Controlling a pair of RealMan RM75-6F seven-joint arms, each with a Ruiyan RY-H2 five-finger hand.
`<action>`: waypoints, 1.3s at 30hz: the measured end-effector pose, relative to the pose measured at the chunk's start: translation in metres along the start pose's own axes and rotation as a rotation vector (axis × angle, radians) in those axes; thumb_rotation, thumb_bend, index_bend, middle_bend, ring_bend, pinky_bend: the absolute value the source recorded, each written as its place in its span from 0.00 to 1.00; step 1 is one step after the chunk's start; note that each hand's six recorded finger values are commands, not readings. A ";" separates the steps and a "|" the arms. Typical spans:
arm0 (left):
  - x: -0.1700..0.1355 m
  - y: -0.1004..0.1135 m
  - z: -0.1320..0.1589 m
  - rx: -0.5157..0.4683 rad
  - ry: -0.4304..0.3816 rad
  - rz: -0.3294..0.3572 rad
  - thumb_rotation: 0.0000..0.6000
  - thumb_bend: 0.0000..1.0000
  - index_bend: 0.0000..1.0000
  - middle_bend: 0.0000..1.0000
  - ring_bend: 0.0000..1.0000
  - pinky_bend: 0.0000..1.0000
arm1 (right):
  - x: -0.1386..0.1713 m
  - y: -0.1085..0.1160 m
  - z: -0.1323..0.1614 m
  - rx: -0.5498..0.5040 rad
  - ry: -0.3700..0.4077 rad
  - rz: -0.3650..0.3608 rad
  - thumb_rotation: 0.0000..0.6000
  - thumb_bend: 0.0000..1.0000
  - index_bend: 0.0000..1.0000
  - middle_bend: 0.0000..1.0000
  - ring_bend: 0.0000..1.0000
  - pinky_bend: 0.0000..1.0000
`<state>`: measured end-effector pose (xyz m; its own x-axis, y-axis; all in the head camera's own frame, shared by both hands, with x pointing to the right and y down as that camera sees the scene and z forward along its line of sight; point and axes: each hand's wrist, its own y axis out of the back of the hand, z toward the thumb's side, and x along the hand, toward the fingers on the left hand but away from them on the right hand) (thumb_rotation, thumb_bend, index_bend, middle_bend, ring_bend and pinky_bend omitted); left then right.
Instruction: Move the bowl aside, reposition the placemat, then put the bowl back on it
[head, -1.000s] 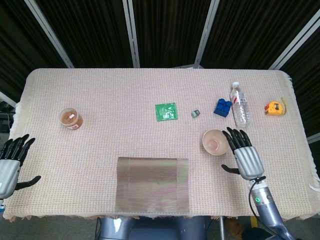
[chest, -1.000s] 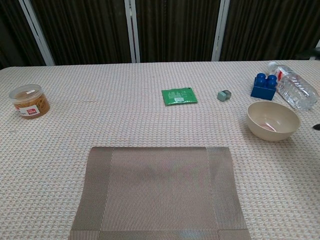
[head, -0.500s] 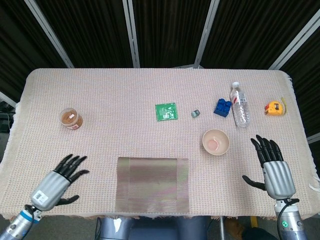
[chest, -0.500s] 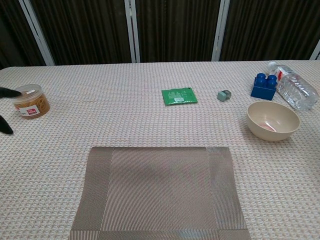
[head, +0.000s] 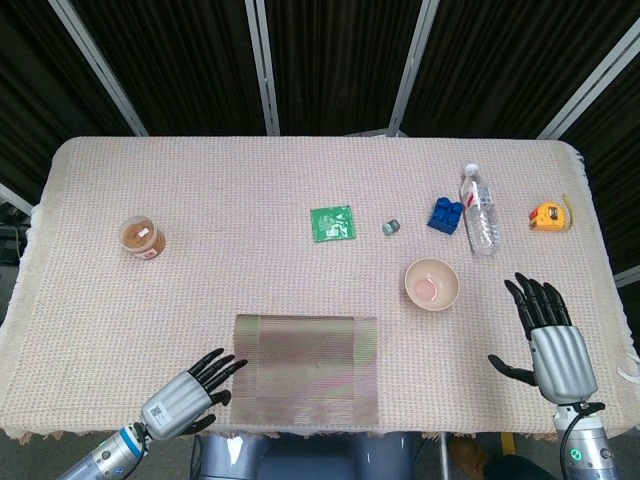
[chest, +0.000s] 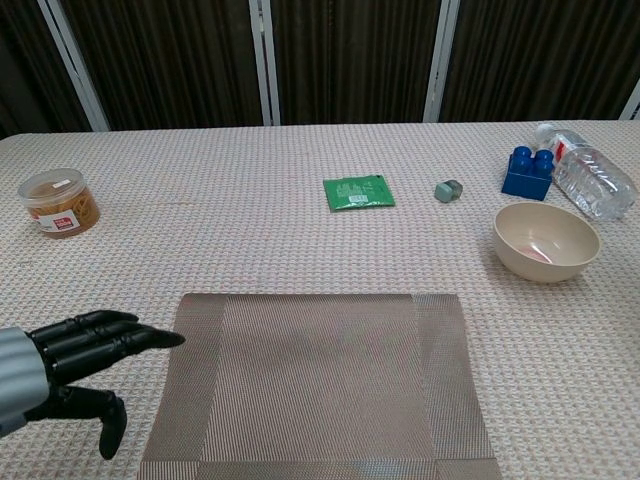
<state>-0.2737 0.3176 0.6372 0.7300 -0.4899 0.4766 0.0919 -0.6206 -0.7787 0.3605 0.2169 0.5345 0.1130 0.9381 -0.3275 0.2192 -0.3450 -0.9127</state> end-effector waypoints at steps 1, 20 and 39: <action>0.000 -0.004 0.001 0.006 -0.002 -0.007 1.00 0.34 0.47 0.00 0.00 0.00 | 0.000 0.000 0.000 -0.003 -0.001 0.002 1.00 0.00 0.00 0.00 0.00 0.00; 0.014 -0.038 0.009 0.026 -0.016 -0.040 1.00 0.35 0.47 0.00 0.00 0.00 | -0.003 0.002 -0.007 -0.013 -0.020 -0.005 1.00 0.00 0.00 0.00 0.00 0.00; 0.025 -0.048 0.018 0.024 -0.025 -0.024 1.00 0.42 0.47 0.00 0.00 0.00 | -0.003 0.004 -0.010 -0.029 -0.023 -0.015 1.00 0.00 0.00 0.00 0.00 0.00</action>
<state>-0.2480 0.3467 0.6792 0.7440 -0.4594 0.4853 0.1257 -0.6170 -0.7769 0.3709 0.2121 0.5343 0.0875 0.9435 -0.3195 0.2483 -0.3313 -0.9103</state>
